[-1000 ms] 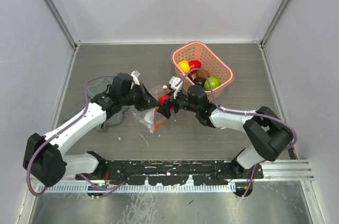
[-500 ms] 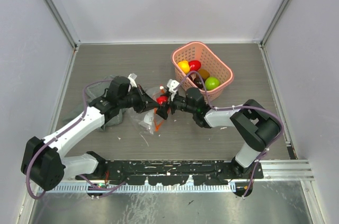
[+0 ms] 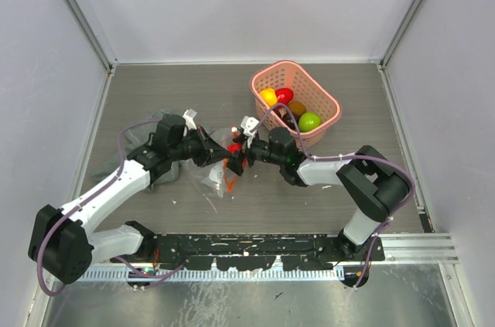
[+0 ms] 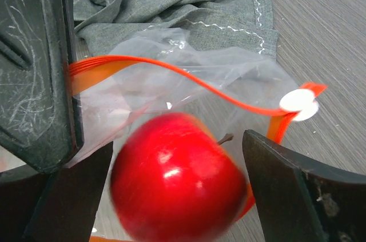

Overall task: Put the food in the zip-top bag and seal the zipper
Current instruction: Place the fake fruit in the zipper food storage bag.

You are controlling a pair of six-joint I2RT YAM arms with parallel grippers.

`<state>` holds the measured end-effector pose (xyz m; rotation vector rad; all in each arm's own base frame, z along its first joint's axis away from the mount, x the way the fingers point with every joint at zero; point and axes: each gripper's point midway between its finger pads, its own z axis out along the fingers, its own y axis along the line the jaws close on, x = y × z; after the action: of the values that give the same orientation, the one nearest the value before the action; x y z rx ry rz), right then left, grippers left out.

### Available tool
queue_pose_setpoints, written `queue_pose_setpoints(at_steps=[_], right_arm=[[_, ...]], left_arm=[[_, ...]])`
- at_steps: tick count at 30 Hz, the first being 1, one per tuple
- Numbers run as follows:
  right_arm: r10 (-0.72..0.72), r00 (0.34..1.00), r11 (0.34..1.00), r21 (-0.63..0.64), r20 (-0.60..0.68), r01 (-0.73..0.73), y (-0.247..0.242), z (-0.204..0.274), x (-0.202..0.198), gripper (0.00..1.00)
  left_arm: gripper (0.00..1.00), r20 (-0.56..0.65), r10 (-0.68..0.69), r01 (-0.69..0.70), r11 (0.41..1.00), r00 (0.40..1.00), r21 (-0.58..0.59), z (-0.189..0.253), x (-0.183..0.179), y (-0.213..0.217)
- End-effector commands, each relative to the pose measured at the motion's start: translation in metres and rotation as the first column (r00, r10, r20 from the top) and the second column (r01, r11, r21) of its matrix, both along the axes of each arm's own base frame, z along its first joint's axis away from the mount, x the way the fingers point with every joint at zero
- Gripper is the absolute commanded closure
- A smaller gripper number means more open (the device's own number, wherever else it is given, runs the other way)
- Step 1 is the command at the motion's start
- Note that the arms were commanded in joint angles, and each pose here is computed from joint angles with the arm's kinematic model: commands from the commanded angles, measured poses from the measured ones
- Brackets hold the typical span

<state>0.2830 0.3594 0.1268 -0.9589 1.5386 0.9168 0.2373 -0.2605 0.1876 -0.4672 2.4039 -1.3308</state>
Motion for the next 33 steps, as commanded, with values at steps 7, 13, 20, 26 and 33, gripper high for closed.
queue_pose_setpoints(at_steps=[7,13,20,26,33], right_arm=[[0.01,0.992,0.998,0.066,0.126,-0.018,0.006,0.056,0.003,0.0],[0.015,0.989,0.997,0.073,0.15,-0.026,0.0,0.075,-0.004,0.0],[-0.044,0.984,0.999,0.039,0.175,0.037,-0.024,0.098,-0.011,0.0],[-0.255,0.965,0.967,0.032,0.054,0.253,-0.061,0.104,0.001,0.0],[-0.382,0.917,0.92,-0.141,-0.118,0.365,-0.077,0.061,0.011,0.12]], left_arm=[[1.0,0.045,0.001,0.002,0.997,0.999,-0.076,0.018,-0.002,0.002],[1.0,0.045,0.014,-0.01,0.997,0.999,-0.078,0.017,-0.001,0.005],[1.0,0.045,0.022,-0.019,0.997,0.999,-0.08,0.017,0.001,0.007],[1.0,0.046,0.02,-0.016,0.996,0.999,-0.083,0.017,0.001,0.007],[1.0,0.048,0.015,-0.01,0.996,0.999,-0.091,0.02,0.0,0.006]])
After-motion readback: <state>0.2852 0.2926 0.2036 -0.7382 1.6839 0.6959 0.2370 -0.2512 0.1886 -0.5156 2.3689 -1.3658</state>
